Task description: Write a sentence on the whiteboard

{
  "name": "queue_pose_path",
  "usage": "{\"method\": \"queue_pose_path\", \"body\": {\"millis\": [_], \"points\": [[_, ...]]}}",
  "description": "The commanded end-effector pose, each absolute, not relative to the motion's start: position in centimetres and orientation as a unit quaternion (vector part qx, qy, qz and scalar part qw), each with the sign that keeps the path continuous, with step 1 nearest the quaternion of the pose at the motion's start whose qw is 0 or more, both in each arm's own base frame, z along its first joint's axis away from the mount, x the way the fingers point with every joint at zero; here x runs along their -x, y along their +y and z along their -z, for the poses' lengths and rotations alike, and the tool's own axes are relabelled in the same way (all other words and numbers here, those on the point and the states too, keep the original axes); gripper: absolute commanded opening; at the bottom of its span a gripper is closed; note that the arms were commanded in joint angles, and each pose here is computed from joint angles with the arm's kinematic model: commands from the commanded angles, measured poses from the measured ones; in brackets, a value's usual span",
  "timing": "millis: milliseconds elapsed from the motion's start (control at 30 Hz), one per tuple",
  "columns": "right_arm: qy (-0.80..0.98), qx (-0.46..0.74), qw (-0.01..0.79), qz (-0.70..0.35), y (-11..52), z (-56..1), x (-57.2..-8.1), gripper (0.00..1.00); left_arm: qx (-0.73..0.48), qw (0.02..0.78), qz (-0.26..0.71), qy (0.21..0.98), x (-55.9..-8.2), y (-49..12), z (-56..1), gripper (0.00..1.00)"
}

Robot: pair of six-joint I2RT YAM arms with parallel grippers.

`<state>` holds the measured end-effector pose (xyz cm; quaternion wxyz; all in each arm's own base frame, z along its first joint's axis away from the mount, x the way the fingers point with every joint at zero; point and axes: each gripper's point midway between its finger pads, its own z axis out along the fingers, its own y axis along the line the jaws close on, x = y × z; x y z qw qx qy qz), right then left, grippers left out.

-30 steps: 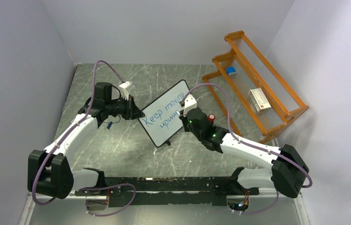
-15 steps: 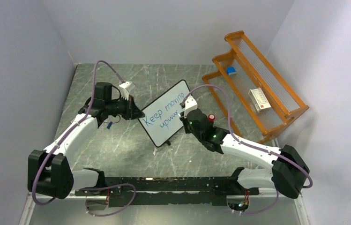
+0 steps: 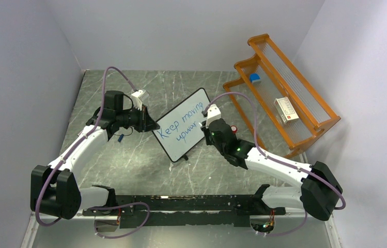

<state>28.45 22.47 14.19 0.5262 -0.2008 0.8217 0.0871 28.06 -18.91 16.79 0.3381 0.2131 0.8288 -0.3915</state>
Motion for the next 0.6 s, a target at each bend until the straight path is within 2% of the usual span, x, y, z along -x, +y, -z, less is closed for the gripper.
{"method": "queue_pose_path", "body": {"millis": [0,567], "points": [[0.821,0.194,0.53,-0.086,22.5,-14.1,-29.0,0.0,-0.197,0.305,0.312,0.878,-28.1,-16.5,-12.3,0.05],[0.809,0.198,0.545,-0.101,23.4,-15.4,-29.4,0.0,-0.198,0.304,0.314,0.877,-28.0,-16.5,-12.3,0.05]]}}
